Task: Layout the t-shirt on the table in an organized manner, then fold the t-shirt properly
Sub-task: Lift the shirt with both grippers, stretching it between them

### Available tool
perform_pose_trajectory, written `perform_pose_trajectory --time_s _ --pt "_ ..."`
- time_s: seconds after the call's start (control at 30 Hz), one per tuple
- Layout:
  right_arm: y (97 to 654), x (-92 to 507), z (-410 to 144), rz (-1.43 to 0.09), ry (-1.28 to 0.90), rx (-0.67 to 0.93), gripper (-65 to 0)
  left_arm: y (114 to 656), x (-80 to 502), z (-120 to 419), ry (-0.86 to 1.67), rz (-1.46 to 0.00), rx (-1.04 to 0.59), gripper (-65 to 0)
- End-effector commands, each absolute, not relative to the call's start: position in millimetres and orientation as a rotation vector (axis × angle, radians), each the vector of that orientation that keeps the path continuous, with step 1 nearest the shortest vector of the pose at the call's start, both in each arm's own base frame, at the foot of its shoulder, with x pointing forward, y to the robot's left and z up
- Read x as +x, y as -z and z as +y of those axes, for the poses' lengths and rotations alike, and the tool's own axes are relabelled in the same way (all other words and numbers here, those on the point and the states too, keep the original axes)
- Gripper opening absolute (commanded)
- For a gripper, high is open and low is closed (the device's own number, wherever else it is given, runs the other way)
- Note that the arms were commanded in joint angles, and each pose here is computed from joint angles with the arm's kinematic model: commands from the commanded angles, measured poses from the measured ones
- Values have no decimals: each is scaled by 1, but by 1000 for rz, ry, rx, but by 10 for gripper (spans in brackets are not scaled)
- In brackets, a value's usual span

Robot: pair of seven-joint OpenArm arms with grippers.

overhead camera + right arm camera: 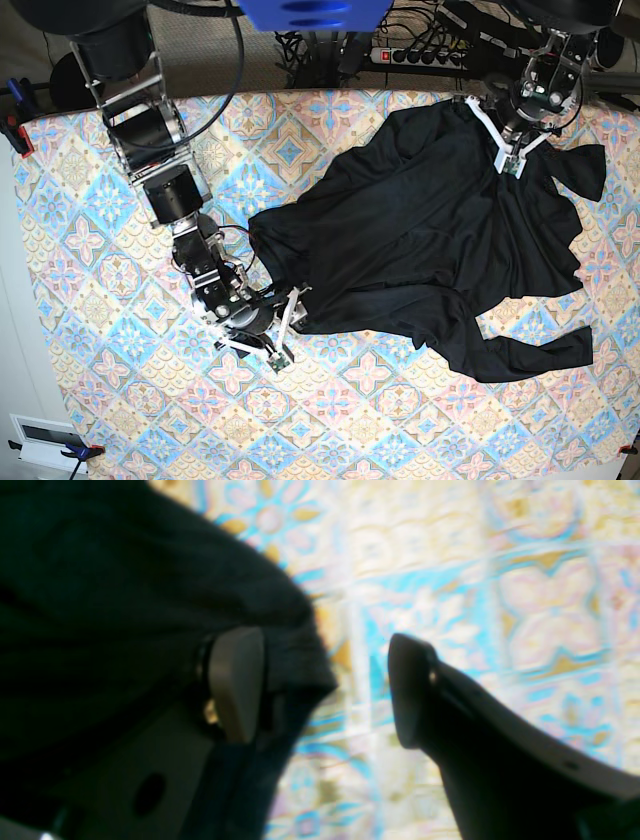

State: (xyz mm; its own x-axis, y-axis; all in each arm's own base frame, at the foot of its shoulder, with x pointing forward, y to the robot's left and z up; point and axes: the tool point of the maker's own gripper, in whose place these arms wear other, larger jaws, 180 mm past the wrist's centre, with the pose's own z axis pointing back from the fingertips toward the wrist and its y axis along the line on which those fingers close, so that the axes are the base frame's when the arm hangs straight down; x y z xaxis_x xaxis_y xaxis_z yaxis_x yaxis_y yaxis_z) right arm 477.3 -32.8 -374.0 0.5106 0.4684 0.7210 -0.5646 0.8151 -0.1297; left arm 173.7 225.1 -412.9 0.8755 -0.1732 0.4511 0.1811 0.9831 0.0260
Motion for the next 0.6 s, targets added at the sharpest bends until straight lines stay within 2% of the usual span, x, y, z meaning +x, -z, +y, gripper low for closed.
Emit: perform_pose_trajectory --time_s 0.0,0.4,0.57 --pt "348 494 -27 -903 -621 131 -274 407 179 229 192 -493 -3 -650" --pt "386 490 -47 -875 -563 137 -274 404 186 228 192 -512 -3 -650" --pt "391 485 -25 -866 -566 177 -274 403 188 229 191 -517 -2 -650"
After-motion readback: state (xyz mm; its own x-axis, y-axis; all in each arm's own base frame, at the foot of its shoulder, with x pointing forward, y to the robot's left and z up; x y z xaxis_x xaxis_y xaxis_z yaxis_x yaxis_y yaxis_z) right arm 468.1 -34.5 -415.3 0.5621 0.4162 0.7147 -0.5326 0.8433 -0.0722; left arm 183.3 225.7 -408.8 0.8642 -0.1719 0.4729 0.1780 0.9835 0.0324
